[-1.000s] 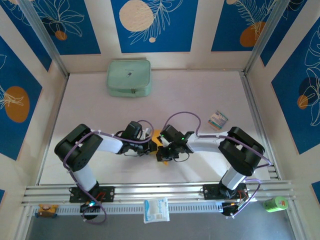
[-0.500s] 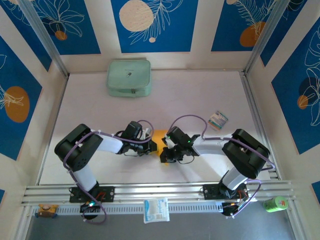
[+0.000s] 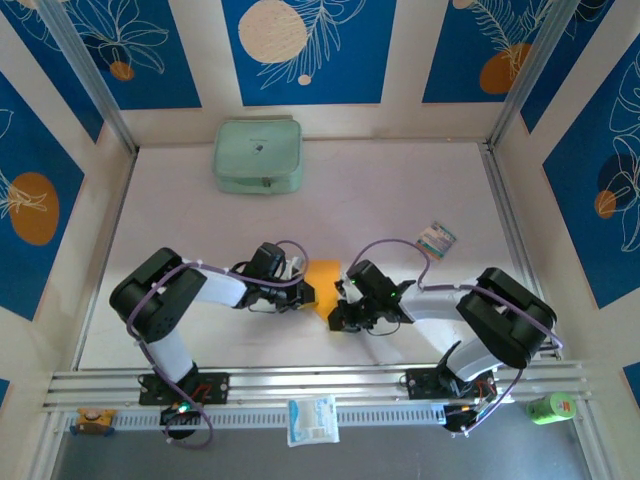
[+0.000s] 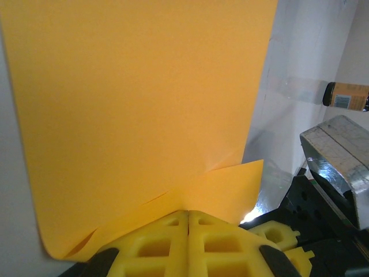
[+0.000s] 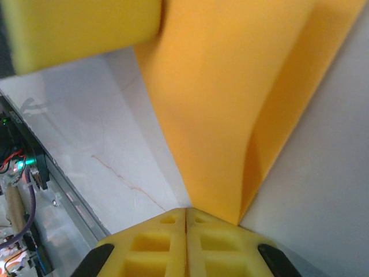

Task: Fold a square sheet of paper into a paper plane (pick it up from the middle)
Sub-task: Third fold the triangle at the center of the table.

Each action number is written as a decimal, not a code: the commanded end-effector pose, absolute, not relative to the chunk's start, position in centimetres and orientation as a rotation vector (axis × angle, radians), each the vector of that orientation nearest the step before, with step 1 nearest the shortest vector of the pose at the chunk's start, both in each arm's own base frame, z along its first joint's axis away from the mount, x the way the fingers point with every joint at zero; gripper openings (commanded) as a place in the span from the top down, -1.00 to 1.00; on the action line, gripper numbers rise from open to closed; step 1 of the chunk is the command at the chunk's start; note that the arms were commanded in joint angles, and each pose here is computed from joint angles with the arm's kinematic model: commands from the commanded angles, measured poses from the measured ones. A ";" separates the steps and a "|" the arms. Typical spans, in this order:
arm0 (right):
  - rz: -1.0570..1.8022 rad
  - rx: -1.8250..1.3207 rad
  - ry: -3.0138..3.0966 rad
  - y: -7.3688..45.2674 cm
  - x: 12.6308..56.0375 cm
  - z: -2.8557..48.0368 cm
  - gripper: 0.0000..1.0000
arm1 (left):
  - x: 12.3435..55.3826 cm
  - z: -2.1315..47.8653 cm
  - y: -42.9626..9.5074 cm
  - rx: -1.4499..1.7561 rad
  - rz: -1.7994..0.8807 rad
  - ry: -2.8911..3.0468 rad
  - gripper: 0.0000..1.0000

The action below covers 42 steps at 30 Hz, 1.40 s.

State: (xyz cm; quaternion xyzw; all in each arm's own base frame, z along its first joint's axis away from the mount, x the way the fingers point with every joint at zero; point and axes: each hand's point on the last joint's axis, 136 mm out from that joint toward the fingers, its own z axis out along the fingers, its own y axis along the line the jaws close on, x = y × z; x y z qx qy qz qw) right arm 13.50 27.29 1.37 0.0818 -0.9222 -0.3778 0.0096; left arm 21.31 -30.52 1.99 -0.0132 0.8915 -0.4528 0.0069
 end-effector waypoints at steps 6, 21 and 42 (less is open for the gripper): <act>-1.219 0.227 -2.865 26.9 13.1 4.9 0.82 | 20.5 -0.2 -29.3 -0.081 -1.303 2.879 1.00; -1.151 0.181 -2.855 29.8 16.8 3.0 0.80 | 20.5 0.3 -29.5 -0.056 -1.318 2.864 1.00; -1.052 -0.001 -2.816 26.9 14.3 -0.9 0.94 | 19.5 4.0 -31.2 0.079 -1.317 2.826 0.96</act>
